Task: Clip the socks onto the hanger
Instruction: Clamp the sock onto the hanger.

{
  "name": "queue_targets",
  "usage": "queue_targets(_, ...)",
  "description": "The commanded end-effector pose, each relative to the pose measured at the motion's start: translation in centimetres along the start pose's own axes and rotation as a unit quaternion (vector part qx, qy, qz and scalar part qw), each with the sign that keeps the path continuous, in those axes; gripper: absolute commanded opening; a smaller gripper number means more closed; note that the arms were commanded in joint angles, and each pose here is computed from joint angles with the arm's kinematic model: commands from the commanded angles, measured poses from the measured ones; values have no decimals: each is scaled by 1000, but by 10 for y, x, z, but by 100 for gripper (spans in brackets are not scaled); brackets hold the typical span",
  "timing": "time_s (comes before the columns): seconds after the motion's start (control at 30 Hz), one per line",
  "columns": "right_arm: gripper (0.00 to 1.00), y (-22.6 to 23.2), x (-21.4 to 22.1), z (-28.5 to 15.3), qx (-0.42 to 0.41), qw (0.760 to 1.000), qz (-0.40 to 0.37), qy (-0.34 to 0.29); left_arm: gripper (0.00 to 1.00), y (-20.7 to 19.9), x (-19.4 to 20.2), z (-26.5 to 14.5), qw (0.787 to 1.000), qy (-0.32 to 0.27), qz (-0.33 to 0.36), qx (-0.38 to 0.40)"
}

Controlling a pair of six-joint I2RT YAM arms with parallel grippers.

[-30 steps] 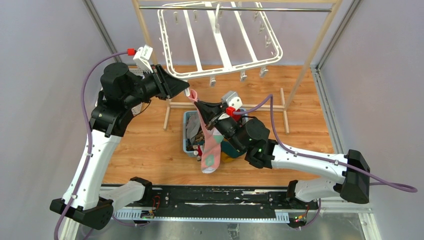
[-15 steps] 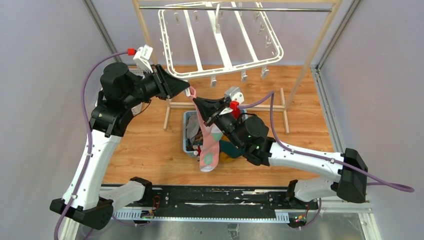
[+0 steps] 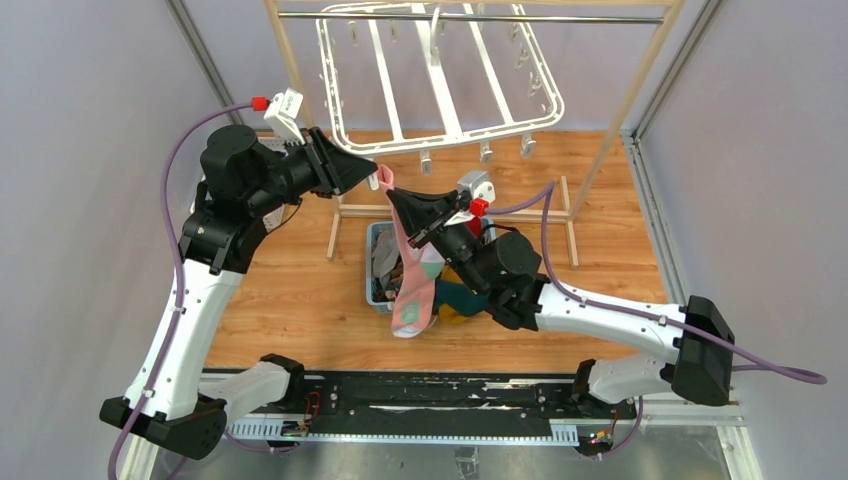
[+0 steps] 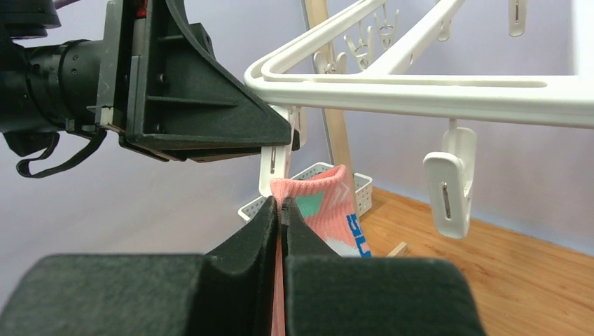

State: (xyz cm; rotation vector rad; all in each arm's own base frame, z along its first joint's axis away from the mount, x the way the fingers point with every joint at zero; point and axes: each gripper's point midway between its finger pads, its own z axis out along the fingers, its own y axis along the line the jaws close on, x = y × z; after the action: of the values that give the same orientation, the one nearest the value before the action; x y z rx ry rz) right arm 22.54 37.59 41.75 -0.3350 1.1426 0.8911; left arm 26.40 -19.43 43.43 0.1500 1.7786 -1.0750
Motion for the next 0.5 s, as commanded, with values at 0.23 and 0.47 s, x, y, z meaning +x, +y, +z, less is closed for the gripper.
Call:
queue_targets(0.23, 0, 6, 9, 12, 67, 995, -71, -28, 0, 16, -15, -1, 998, -45, -3, -52)
queue_targets(0.47, 0, 9, 7, 14, 91, 990, -102, -46, 0, 21, -12, -2, 997, -41, -2, -65)
